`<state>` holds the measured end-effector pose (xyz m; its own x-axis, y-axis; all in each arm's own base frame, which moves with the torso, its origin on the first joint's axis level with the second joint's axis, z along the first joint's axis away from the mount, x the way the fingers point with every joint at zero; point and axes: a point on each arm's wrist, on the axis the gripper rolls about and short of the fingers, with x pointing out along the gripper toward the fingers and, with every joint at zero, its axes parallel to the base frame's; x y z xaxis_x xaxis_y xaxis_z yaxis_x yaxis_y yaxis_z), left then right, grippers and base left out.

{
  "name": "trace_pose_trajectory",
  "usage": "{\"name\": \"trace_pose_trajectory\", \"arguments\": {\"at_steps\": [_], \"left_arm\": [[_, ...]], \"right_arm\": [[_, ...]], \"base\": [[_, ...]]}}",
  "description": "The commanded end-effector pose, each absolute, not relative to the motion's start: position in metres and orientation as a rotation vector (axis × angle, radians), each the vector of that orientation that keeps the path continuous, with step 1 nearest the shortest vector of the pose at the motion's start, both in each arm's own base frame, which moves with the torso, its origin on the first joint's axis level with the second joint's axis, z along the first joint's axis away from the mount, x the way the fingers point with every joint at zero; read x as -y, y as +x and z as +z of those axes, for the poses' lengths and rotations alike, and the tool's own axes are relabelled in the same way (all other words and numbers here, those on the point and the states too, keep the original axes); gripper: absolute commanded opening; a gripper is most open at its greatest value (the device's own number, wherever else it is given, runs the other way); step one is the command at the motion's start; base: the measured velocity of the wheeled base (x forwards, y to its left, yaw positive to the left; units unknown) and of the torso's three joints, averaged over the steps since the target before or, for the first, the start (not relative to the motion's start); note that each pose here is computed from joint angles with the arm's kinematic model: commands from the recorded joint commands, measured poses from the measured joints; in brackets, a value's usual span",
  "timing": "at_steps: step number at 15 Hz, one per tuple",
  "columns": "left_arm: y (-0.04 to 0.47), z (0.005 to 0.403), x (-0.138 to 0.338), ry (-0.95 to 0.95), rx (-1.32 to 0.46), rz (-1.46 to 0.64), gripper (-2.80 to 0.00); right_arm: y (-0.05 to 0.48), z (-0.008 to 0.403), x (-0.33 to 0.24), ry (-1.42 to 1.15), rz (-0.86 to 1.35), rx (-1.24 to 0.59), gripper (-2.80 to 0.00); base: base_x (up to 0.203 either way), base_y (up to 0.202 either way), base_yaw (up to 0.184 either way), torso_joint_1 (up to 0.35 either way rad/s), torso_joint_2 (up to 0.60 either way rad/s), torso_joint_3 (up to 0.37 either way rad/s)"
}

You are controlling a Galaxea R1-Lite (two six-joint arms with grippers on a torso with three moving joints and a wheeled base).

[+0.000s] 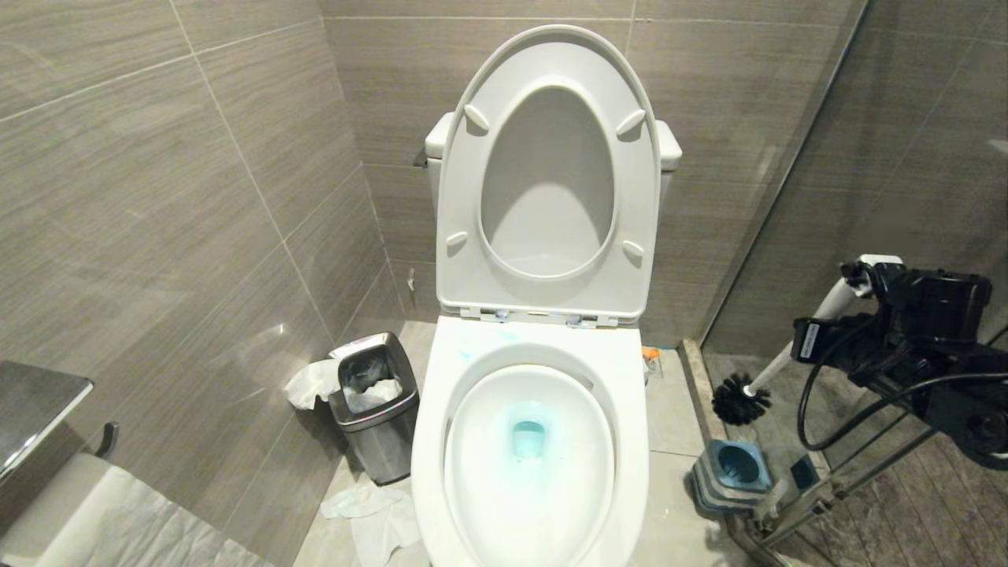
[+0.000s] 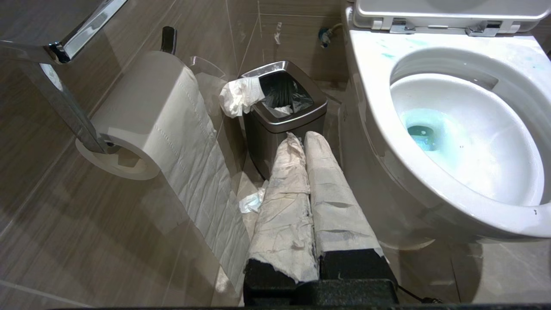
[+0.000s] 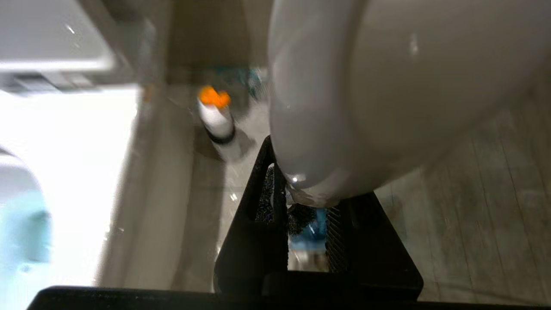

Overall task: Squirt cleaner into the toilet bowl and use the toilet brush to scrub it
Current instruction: Put the toilet brush back

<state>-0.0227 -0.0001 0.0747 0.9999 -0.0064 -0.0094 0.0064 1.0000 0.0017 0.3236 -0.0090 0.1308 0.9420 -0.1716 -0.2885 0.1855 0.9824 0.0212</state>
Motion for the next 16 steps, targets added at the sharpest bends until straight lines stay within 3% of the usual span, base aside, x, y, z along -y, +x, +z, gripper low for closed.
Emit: {"name": "trace_pose_trajectory", "arguments": {"at_steps": [1, 10, 16], "left_arm": [[-0.023, 0.074, 0.000, 0.000, -0.011, -0.006, -2.80], [-0.023, 0.074, 0.000, 0.000, -0.011, -0.006, -2.80], [-0.023, 0.074, 0.000, 0.002, -0.011, -0.006, -2.80]], "right_arm": [[0.333, 0.096, 0.022, 0.049, -0.227, -0.389, -2.80], [0.353, 0.036, 0.055, 0.057, -0.316, -0.426, -2.80], [0.370, 0.018, 0.057, 0.064, -0.315, -0.433, -2.80]], "base": [[0.000, 0.000, 0.000, 0.000, 0.00, 0.000], [0.000, 0.000, 0.000, 0.000, 0.00, 0.000], [0.000, 0.000, 0.000, 0.000, 0.00, 0.000]]}}
